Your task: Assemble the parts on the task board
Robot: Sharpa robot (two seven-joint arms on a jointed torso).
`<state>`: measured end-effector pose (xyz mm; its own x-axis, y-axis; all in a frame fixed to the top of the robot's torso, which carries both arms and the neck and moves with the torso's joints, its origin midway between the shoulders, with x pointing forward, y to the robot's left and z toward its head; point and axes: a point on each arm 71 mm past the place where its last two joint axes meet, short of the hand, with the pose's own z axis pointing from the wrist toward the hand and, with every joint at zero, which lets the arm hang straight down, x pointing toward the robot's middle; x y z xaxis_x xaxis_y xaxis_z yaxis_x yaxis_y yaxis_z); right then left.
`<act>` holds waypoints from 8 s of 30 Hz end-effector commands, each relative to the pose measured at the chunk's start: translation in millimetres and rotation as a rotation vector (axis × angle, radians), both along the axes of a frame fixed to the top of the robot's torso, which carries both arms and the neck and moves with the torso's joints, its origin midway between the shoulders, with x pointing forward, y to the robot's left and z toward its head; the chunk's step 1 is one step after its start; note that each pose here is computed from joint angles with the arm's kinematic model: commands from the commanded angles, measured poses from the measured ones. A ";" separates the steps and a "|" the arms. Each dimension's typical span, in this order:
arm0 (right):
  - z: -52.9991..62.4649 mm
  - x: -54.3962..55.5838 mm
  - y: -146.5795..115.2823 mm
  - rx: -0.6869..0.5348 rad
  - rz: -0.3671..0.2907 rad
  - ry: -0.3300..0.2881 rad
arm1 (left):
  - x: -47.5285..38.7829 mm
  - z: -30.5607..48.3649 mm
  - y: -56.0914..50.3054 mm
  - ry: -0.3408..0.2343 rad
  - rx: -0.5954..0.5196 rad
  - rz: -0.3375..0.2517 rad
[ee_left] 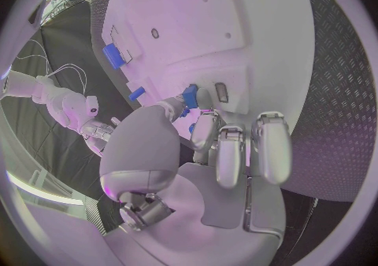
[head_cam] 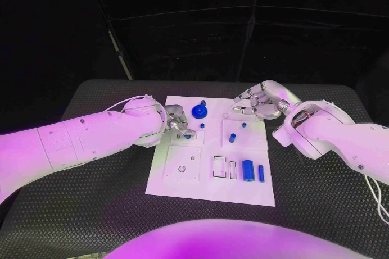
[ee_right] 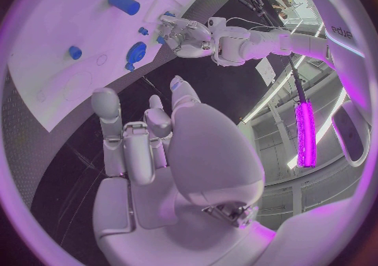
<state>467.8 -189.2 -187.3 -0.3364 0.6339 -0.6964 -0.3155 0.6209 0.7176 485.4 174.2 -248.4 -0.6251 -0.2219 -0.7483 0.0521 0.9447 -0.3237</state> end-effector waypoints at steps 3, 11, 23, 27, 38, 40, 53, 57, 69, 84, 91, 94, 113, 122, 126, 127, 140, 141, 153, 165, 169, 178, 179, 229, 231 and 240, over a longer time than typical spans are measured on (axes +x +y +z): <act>1.4 -0.2 1.8 0.002 0.010 -0.007 | -2.5 -5.6 -3.6 0.031 0.018 -0.016; 1.4 0.0 1.6 0.002 0.009 -0.007 | -1.4 -5.9 -3.8 0.033 0.021 -0.015; 1.2 0.2 1.6 0.002 0.009 -0.007 | 0.2 -5.8 -3.0 0.033 0.024 -0.011; 1.2 0.4 1.6 0.002 0.008 -0.008 | 0.6 -4.9 -2.0 0.030 0.022 -0.008; 0.9 1.2 1.1 0.002 0.004 -0.010 | 6.0 12.9 -0.3 -0.007 -0.014 0.008; 0.8 1.5 1.2 0.002 0.004 -0.010 | 7.0 16.8 -0.5 -0.014 -0.021 0.009; 0.0 3.3 0.2 0.002 -0.003 -0.013 | 13.8 48.9 4.2 -0.027 -0.022 -0.017; -0.2 3.8 -0.2 0.002 -0.004 -0.014 | 23.5 66.6 10.9 -0.040 -0.005 -0.017; -1.2 5.1 2.3 0.002 -0.001 -0.011 | 78.6 83.3 29.7 0.009 0.079 0.059; -0.9 4.4 2.1 0.001 -0.002 -0.009 | 93.4 60.4 30.1 0.108 0.158 0.075; -0.8 4.2 2.7 0.002 -0.001 -0.009 | 93.2 53.5 26.7 0.148 0.183 0.058; -0.8 4.2 2.9 0.002 0.000 -0.009 | 92.5 49.9 25.9 0.165 0.195 0.051; -1.0 4.5 3.3 0.002 0.001 -0.008 | 88.4 42.9 22.2 0.207 0.208 0.025; -1.2 4.8 3.4 0.001 0.000 -0.008 | 87.6 42.2 22.7 0.215 0.207 0.022; -1.4 4.9 3.6 0.001 0.000 -0.007 | 87.4 42.1 21.9 0.216 0.204 0.022; -1.4 5.0 3.6 0.001 0.000 -0.007 | 87.3 42.1 21.6 0.216 0.203 0.021; -1.6 5.2 3.8 0.000 0.000 -0.006 | 87.0 41.7 20.4 0.223 0.187 0.023; -1.7 5.2 3.8 0.000 0.000 -0.005 | 87.1 41.7 20.5 0.224 0.186 0.024; -1.9 5.4 4.1 0.000 0.001 -0.004 | 86.1 41.2 19.7 0.244 0.134 0.036; -2.2 6.0 4.0 -0.001 0.001 -0.004 | 84.5 42.0 22.8 0.234 0.075 0.063; -2.4 6.2 3.5 -0.002 0.000 -0.004 | 81.8 44.1 28.0 0.220 0.044 0.080; -2.8 6.9 2.0 -0.003 -0.003 -0.003 | 66.4 52.4 38.6 0.186 -0.038 0.099; -2.9 7.0 1.9 -0.004 -0.003 -0.003 | 63.2 53.2 39.7 0.182 -0.048 0.098; -5.0 9.1 2.0 -0.008 -0.002 0.002 | 8.3 26.1 32.7 0.155 0.012 -0.031; -5.0 9.2 2.2 -0.008 -0.002 0.002 | 8.1 26.0 32.1 0.156 0.013 -0.033; -5.1 9.2 2.3 -0.008 -0.002 0.003 | 8.2 25.6 31.8 0.160 0.015 -0.036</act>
